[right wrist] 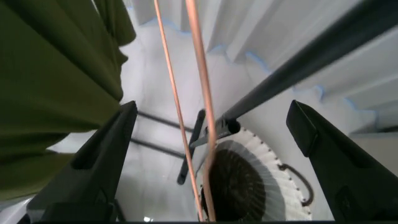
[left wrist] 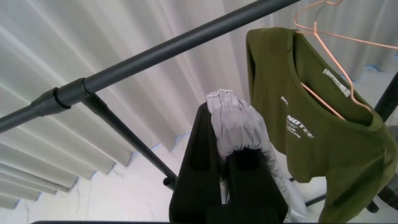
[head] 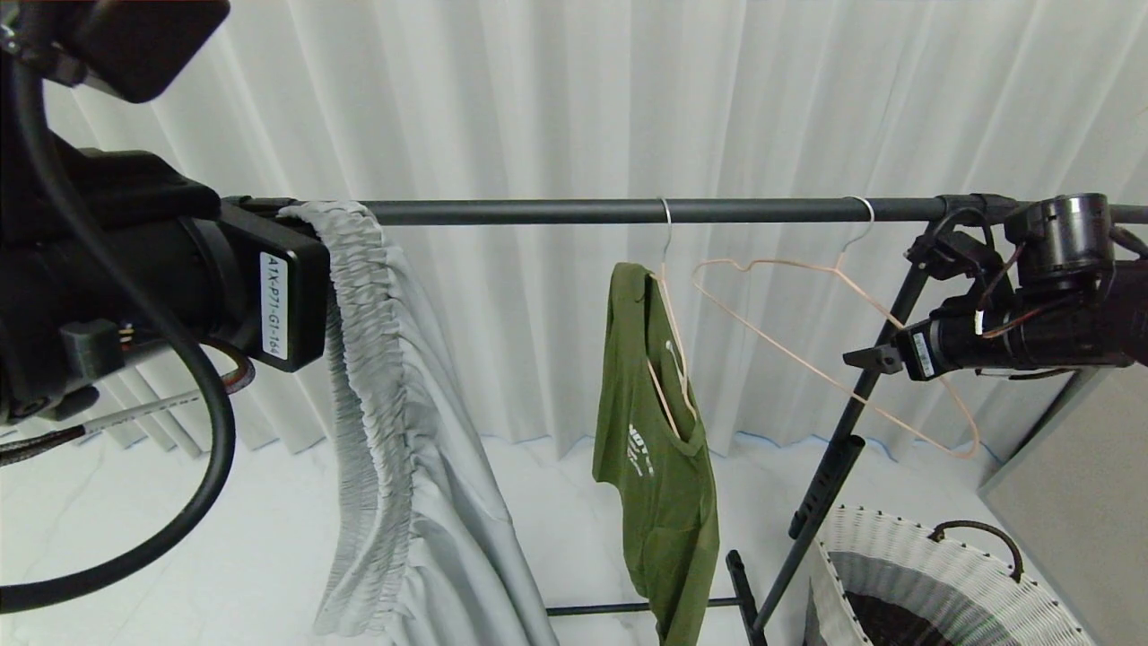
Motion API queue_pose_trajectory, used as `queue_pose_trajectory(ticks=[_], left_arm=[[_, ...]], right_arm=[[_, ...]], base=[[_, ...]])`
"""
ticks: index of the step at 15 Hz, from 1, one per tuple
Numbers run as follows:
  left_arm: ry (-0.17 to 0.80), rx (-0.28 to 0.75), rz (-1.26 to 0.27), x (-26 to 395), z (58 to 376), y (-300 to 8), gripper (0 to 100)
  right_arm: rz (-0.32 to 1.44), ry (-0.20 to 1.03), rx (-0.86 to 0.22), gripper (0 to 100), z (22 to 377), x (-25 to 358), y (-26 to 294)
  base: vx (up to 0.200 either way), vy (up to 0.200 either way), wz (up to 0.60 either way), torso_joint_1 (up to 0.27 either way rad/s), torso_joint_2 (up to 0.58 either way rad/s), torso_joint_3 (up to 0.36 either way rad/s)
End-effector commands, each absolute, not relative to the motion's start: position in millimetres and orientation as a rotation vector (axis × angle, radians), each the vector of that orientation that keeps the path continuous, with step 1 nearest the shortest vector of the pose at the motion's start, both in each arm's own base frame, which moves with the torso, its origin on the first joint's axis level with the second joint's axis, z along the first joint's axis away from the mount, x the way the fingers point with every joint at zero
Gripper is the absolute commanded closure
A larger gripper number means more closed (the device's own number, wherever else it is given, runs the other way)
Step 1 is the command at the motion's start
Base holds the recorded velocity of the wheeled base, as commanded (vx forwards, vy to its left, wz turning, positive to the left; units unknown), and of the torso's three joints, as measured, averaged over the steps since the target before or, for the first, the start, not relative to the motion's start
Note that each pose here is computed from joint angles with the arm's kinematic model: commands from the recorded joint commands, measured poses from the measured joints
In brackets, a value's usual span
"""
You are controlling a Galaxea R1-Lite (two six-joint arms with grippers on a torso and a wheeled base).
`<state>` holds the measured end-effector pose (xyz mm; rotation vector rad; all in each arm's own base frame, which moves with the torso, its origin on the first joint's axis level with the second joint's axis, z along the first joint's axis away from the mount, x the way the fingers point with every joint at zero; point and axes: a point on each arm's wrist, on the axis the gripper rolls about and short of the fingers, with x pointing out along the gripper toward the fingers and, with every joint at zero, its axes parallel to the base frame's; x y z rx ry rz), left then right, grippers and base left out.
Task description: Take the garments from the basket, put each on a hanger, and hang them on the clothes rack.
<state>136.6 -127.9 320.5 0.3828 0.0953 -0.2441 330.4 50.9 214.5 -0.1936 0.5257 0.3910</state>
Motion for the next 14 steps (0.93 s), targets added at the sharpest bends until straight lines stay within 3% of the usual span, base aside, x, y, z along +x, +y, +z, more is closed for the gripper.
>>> queue_pose_trajectory(ticks=[1, 4, 5, 14], left_arm=[[0.097, 0.384, -0.243, 136.7, 320.0, -127.9, 100], [0.099, 0.386, -0.244, 137.1, 319.3, -128.3, 100], [0.099, 0.386, -0.244, 137.1, 319.3, -128.3, 100], [0.117, 0.401, -0.246, 137.3, 312.7, -128.5, 100]], right_arm=[[0.407, 0.565, -0.188, 0, 200.5, 339.5, 52.5], [0.405, 0.565, -0.189, 0, 194.6, 344.8, 53.2], [0.405, 0.564, -0.189, 100, 193.9, 345.7, 53.3], [0.405, 0.550, -0.188, 100, 199.2, 341.2, 53.2]], base=[[0.000, 0.000, 0.00, 0.000, 0.00, 0.000], [0.000, 0.000, 0.00, 0.000, 0.00, 0.000], [0.000, 0.000, 0.00, 0.000, 0.00, 0.000], [0.000, 0.000, 0.00, 0.000, 0.00, 0.000]])
